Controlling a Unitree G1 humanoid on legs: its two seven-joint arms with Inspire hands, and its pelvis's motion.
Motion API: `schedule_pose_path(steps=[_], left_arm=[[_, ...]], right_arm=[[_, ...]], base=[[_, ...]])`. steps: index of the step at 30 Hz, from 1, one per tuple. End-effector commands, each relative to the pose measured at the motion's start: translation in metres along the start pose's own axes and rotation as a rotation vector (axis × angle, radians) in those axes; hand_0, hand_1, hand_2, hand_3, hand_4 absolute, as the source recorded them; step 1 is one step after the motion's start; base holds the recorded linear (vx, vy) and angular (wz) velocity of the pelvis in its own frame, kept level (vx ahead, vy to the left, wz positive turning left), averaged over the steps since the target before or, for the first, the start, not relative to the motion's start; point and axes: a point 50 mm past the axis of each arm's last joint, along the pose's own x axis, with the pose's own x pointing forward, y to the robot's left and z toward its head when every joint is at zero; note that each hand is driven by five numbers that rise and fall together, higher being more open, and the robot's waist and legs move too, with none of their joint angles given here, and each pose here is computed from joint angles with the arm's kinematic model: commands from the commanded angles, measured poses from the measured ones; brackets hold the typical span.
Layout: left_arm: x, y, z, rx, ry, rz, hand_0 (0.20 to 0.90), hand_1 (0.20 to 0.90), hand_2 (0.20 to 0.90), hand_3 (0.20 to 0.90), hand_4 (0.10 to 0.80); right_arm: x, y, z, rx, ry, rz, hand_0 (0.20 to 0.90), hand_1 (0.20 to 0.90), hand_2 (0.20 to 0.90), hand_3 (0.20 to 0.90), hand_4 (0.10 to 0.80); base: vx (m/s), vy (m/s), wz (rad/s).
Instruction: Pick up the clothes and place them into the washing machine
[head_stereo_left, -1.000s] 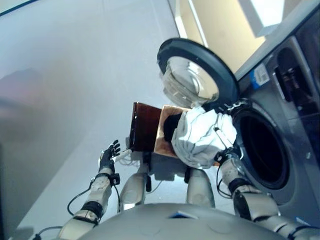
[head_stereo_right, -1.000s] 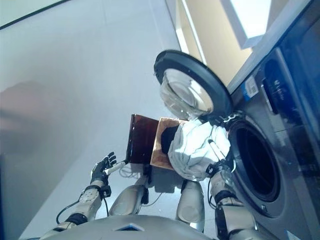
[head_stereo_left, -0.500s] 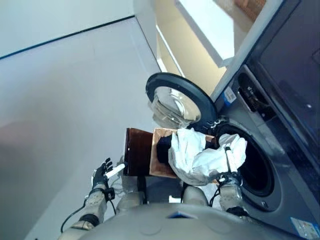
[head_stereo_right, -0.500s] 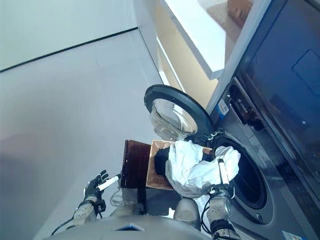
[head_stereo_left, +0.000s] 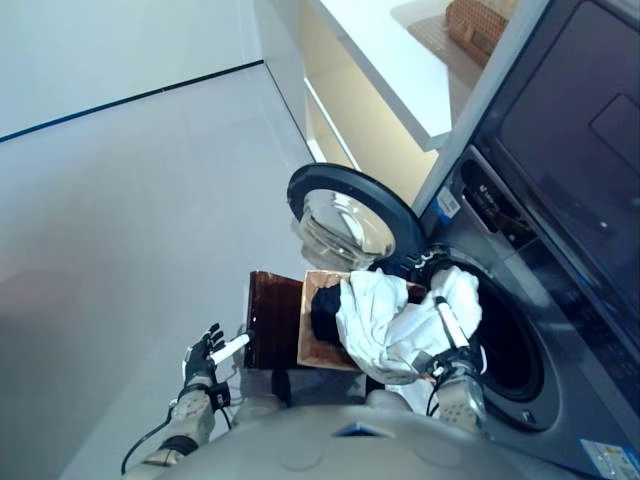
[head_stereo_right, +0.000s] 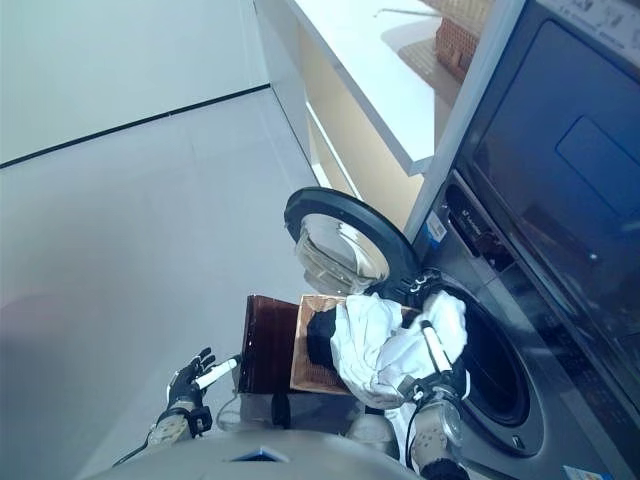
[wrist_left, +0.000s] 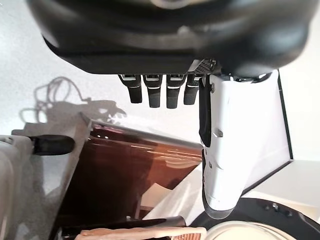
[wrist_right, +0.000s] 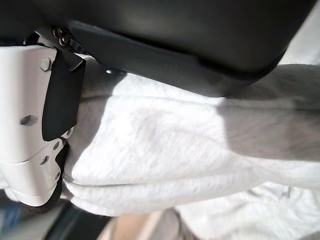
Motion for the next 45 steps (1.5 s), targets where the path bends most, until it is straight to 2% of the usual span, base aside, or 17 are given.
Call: schedule_pose_path(steps=[1,6,13,23,32,41,45], left_arm=[[0.012,0.017,0.04,0.013,-0.159,0.065,0.9,0.9,0.9,0.9,0.8],[0.013,0.014,0.045,0.033,-0.176,0.061,0.9,0.9,0.9,0.9,0.8],[0.015,0.003,0.068,0.104,-0.279,0.034,0.9,0.9,0.9,0.9,0.8],[0.01,-0.023,0.102,0.162,-0.452,-0.071,0.9,0.9,0.9,0.9,0.8],[0.004,-0.05,0.127,0.34,-0.6,-0.159,0.9,0.9,0.9,0.9,0.8],[0.0,-0.073,0.133,0.572,-0.698,-0.23,0.9,0.9,0.9,0.9,0.8],[-0.001,-0.081,0.132,0.589,-0.707,-0.272,0.9,0.9,0.9,0.9,0.8]], right_arm=[[0.009,0.039,0.041,-0.086,-0.197,0.175,0.2,0.2,0.2,0.2,0.3],[0.006,0.065,0.055,-0.21,-0.264,0.29,0.2,0.2,0.2,0.2,0.3],[-0.011,0.096,0.1,-0.346,-0.494,0.447,0.2,0.2,0.2,0.2,0.3],[-0.023,0.114,0.133,-0.363,-0.663,0.494,0.2,0.2,0.2,0.2,0.3],[-0.036,0.127,0.154,-0.346,-0.771,0.563,0.2,0.2,0.2,0.2,0.3],[-0.05,0.151,0.173,-0.324,-0.869,0.662,0.2,0.2,0.2,0.2,0.3],[-0.059,0.167,0.182,-0.316,-0.914,0.734,0.2,0.2,0.2,0.2,0.3]], base=[[0.0,0.0,0.0],[0.022,0.003,0.0],[0.01,-0.002,0.0],[0.006,-0.001,0.0],[0.001,0.0,0.0],[0.0,0.0,0.0],[-0.004,-0.001,-0.01]])
